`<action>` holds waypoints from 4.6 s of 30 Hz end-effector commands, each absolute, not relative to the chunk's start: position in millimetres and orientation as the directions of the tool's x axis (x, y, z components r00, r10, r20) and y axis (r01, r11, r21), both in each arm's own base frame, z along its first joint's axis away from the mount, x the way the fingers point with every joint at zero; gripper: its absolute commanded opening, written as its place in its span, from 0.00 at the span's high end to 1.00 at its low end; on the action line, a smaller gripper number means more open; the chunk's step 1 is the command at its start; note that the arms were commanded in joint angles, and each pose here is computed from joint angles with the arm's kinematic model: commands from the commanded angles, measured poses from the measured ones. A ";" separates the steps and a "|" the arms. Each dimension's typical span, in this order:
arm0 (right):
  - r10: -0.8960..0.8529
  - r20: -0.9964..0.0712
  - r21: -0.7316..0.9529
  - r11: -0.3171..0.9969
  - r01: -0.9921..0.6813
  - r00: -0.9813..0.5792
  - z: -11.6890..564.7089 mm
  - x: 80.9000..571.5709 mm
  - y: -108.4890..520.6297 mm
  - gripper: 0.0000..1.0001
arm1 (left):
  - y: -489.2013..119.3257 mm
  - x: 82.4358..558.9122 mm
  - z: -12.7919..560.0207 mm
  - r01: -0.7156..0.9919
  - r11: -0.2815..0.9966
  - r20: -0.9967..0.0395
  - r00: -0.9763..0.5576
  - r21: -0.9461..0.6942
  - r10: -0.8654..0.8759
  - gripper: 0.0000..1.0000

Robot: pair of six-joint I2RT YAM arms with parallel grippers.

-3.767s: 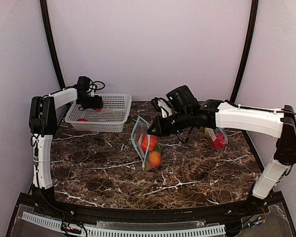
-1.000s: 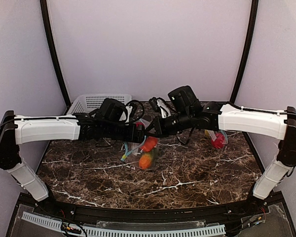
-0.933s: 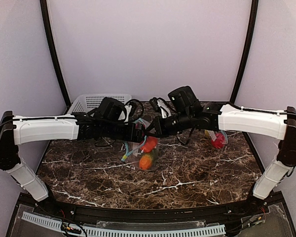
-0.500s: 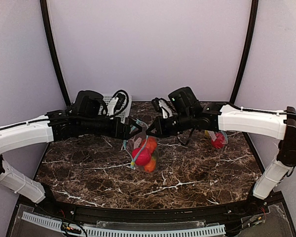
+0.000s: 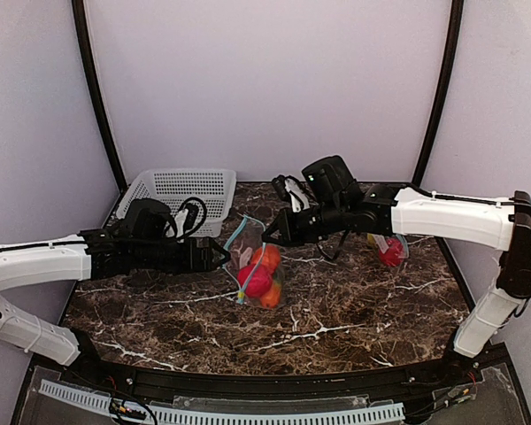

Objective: Place the food in the zip-top bag and seal the zipper
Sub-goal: Adjust the zipper food storage bag at the center of the board, then adjust the fake vegetable in the zipper food storage bag, then pass from the left arm to the right

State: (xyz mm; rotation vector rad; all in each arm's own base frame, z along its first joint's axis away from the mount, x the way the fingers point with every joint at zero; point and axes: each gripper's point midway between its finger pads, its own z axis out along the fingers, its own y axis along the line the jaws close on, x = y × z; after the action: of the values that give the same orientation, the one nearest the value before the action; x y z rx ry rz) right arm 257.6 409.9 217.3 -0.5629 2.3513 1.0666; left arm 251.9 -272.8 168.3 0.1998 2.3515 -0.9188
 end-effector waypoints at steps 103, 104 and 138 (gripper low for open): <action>-0.216 -0.573 0.438 0.735 -0.518 -0.791 190.9 257.2 370.7 0.22 | -343.4 245.1 177.7 0.410 0.567 -0.507 -0.862 -0.714 -0.014 0.99; -0.217 -0.572 0.433 0.739 -0.515 -0.791 188.6 258.4 370.8 0.25 | -343.4 245.2 177.9 0.410 0.567 -0.506 -0.862 -0.714 -0.015 0.99; -0.216 -0.558 0.441 0.741 -0.507 -0.801 188.5 271.9 392.8 1.00 | -329.7 250.9 167.4 0.389 0.649 -0.528 -0.849 -0.653 -0.022 0.99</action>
State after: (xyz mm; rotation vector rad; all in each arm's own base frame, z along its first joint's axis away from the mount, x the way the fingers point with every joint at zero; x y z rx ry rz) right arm 269.7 391.1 170.0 -0.5578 2.5004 0.7958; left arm 251.0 -339.3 162.8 0.2804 2.3708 -1.1742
